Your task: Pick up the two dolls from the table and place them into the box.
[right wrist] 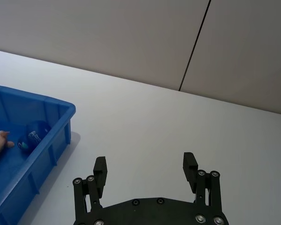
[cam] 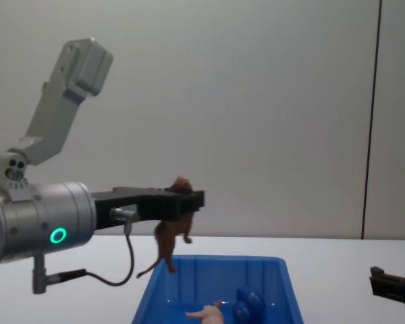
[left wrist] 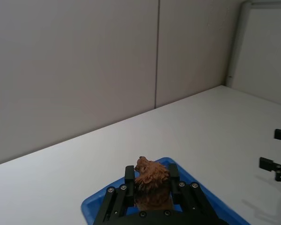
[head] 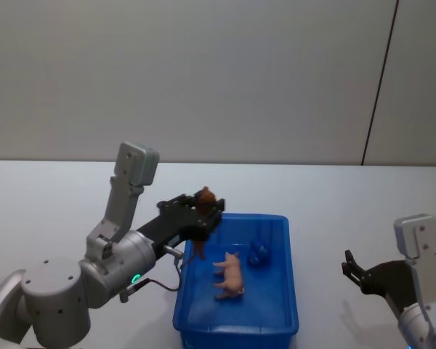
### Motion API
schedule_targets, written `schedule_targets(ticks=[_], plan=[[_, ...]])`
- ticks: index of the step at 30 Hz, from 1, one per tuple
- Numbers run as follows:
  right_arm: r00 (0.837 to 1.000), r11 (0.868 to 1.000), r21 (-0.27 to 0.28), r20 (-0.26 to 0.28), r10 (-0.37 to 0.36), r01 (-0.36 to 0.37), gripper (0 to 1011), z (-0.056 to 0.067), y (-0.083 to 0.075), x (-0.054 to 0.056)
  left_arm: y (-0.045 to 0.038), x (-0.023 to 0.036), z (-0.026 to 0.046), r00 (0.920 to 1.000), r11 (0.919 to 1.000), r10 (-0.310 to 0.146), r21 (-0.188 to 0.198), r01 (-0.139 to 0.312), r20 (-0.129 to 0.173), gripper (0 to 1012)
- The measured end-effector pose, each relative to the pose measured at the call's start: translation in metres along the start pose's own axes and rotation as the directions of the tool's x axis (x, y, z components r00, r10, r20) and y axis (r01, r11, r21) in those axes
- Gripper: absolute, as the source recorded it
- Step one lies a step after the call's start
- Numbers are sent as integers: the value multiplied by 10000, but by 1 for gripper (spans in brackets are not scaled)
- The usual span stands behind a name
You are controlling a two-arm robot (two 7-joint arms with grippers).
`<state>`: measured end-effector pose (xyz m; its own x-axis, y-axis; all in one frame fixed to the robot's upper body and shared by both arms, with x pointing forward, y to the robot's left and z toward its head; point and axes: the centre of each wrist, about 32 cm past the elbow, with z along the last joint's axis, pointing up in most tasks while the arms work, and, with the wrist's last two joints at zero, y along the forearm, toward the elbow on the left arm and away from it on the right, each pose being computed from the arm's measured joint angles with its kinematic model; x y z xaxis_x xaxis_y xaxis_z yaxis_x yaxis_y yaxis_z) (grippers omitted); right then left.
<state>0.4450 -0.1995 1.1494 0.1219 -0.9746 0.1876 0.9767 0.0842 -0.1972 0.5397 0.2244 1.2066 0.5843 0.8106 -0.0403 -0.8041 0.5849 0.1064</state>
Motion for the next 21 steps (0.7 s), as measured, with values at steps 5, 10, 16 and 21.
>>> schedule_targets(ticks=[5,10,16,21], plan=[[10000,10000,1,0,0,0,1000,0,0,0,-69,13,10,9960,9960,-890,-135,889,-80,504],[10000,10000,0,0,0,0,1001,0,0,0,-152,20,-4,9847,9847,-1729,-241,1724,-211,664],[10000,10000,0,0,0,0,1001,0,0,0,-229,20,-20,9712,9714,-2362,-341,2351,-320,835],[10000,10000,0,0,0,0,1001,0,0,0,-275,19,-30,9606,9609,-2752,-411,2737,-377,981]])
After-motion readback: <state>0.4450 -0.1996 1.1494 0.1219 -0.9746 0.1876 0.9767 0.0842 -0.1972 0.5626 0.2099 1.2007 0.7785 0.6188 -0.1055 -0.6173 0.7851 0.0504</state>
